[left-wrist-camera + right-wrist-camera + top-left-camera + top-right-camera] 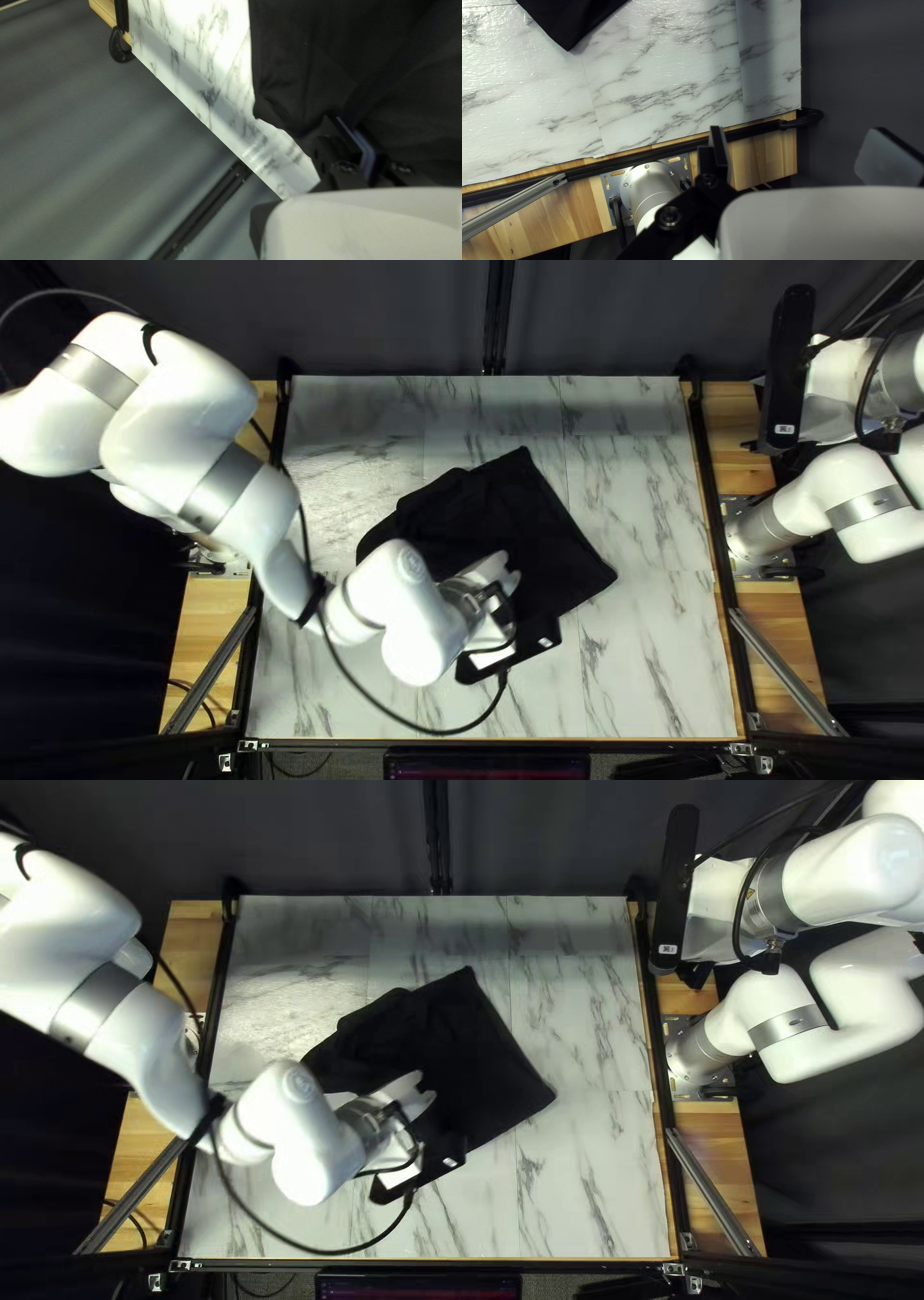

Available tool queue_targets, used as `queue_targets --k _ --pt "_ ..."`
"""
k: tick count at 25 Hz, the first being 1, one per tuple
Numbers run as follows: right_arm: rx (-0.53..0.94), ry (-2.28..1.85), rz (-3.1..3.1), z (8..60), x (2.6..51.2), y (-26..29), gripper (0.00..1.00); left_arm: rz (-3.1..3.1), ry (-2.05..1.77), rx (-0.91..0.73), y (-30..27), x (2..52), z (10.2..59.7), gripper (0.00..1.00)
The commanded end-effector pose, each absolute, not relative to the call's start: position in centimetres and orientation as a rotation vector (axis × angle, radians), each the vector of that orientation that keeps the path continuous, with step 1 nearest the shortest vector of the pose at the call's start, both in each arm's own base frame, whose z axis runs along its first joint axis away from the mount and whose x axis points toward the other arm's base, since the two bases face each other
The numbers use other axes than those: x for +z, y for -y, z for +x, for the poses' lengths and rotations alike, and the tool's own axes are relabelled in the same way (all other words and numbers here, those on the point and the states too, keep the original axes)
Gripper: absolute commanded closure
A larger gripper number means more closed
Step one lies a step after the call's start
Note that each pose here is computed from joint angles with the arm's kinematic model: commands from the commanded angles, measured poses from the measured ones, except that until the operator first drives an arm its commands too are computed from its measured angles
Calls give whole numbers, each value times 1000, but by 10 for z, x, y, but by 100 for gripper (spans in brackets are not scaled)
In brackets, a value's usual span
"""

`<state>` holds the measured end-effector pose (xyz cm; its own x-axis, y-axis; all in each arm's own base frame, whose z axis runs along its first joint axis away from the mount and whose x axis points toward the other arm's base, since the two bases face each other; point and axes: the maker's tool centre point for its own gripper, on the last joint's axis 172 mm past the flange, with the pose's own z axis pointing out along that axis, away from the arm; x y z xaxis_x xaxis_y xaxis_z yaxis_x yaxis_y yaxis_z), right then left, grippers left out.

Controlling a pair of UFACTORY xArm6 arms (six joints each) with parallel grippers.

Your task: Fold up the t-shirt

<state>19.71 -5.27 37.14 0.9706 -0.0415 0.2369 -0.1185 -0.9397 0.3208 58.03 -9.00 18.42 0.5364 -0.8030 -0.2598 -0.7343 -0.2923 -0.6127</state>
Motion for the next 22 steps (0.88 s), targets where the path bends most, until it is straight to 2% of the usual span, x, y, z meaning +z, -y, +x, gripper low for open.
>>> queue_targets --k 1,6,22 --pt "324 116 2781 197 371 53 0 -2067 -1289 -159 105 178 603 100" --pt "324 116 2781 197 371 53 0 -2054 -1345 -189 126 173 625 100" --pt "324 116 2781 197 371 53 0 -2092 -1504 -182 113 100 678 100"
